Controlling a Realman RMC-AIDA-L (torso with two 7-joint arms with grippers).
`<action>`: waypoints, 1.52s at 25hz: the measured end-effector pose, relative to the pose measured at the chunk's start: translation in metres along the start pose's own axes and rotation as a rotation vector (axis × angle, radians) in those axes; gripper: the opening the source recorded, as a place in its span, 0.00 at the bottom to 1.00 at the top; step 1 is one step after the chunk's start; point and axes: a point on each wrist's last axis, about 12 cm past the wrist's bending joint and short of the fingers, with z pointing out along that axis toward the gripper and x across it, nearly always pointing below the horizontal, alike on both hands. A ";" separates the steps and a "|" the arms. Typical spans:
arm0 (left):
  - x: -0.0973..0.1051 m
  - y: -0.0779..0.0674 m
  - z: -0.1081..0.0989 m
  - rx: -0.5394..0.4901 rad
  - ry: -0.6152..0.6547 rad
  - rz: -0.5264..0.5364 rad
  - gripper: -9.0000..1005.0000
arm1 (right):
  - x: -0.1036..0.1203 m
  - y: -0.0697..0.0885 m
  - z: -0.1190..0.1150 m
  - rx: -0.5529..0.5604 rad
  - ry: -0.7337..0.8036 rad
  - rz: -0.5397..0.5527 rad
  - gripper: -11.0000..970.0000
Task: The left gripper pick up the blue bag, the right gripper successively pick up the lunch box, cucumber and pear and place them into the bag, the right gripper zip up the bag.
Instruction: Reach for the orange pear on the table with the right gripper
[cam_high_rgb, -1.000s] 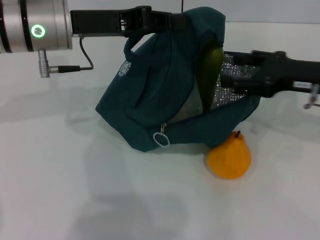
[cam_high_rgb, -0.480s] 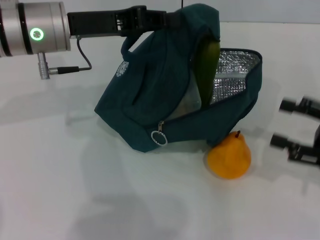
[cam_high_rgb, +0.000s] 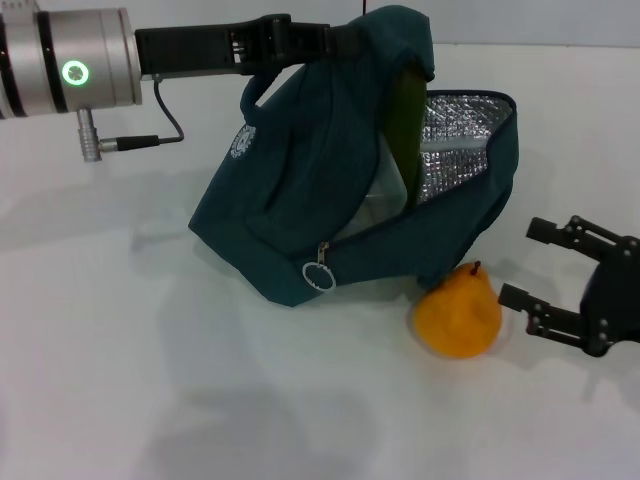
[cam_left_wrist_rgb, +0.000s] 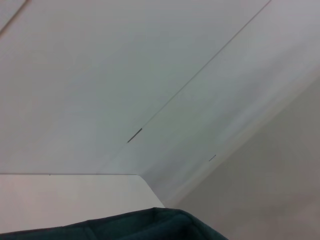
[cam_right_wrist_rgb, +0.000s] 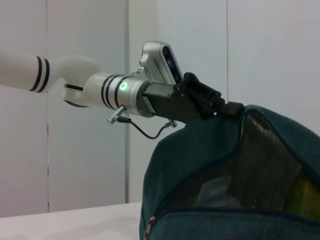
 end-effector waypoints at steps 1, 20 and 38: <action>0.000 0.000 0.000 0.000 0.000 0.000 0.08 | 0.000 0.000 0.002 -0.001 0.001 0.004 0.79; 0.000 0.001 -0.002 -0.002 -0.013 0.010 0.08 | 0.009 -0.002 0.023 -0.007 0.054 0.036 0.44; 0.001 0.001 -0.002 -0.002 -0.013 0.014 0.08 | 0.007 -0.006 0.035 -0.025 0.054 0.041 0.31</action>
